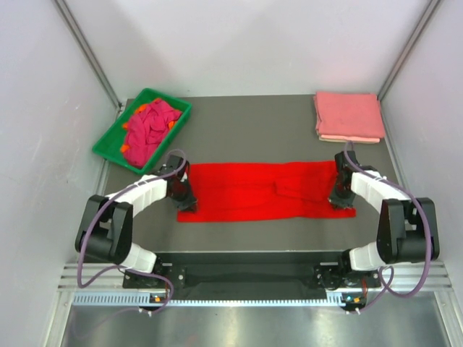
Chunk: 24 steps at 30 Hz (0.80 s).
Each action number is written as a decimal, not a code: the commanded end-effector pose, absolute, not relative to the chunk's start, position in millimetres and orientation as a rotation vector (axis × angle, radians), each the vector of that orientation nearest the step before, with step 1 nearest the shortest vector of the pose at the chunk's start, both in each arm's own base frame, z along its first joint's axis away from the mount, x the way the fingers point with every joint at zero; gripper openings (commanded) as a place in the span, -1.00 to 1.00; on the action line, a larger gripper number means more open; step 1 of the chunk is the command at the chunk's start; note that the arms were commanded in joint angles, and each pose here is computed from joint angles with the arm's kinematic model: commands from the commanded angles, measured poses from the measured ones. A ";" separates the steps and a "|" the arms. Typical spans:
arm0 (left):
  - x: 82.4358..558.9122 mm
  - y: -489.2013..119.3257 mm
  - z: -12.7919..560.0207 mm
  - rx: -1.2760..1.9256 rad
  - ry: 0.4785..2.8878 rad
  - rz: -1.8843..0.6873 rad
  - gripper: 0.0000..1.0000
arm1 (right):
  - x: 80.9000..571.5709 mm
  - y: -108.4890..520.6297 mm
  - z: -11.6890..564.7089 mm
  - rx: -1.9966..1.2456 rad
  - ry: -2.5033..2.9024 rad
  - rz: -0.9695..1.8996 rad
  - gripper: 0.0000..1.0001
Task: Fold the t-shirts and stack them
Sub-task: Fold the tshirt
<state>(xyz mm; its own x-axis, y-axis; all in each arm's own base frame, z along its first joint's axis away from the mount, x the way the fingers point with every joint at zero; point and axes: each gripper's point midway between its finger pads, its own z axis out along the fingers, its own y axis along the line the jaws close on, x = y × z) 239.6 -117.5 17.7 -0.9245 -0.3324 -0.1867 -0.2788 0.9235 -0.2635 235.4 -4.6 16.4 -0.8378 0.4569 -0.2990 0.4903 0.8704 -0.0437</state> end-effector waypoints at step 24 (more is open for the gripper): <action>336.4 -136.7 97.7 -0.306 2.651 -0.599 -0.60 | 275.4 0.0 108.4 0.584 2.547 -0.076 -0.52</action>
